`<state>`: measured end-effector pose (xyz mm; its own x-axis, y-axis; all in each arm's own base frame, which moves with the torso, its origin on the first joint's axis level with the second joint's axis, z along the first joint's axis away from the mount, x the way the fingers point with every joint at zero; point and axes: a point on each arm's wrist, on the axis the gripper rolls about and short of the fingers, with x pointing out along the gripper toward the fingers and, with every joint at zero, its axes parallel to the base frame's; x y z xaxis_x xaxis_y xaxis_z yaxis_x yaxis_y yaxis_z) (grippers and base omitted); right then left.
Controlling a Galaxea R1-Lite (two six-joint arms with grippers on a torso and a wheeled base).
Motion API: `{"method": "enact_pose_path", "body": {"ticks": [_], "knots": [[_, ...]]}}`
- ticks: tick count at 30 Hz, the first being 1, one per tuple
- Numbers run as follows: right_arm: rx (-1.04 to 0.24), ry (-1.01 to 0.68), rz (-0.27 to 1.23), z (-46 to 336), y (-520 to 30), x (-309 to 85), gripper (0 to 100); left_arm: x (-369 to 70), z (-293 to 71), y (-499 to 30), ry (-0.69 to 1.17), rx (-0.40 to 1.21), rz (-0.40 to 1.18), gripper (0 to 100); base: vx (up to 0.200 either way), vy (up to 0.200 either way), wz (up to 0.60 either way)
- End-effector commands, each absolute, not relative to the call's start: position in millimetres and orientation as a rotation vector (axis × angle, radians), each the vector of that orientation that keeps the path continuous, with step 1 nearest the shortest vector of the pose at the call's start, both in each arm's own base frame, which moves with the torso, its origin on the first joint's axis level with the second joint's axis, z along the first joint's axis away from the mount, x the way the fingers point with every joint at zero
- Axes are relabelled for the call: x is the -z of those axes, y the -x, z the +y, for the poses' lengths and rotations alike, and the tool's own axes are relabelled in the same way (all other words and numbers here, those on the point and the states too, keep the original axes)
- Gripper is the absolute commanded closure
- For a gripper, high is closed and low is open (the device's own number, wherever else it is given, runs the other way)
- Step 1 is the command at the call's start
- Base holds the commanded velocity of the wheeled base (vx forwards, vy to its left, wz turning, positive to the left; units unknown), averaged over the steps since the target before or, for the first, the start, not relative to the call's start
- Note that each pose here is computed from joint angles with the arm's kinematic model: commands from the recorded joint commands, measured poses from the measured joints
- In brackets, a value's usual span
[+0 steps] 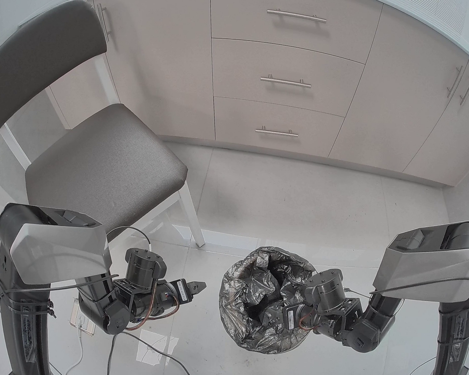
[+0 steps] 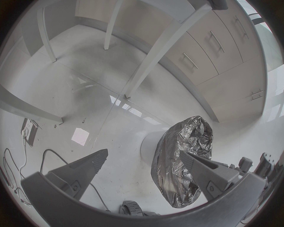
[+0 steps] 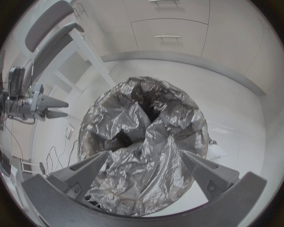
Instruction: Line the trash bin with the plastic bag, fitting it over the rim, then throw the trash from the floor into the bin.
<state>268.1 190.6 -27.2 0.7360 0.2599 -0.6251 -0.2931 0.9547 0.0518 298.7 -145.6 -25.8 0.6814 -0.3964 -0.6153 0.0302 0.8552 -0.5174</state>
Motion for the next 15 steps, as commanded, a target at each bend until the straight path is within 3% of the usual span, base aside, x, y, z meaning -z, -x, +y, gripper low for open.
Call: {"method": "enact_pose_path", "body": {"ticks": [1, 15], "knots": [[-0.324, 0.079, 0.721, 193, -253, 35, 0, 26, -146, -299, 0.503, 0.251, 0.791, 0, 0.000, 0.000, 0.00], [-0.260, 0.089, 0.739, 191, -268, 58, 0, 26, -146, -299, 0.503, 0.251, 0.791, 0, 0.000, 0.000, 0.00]]}}
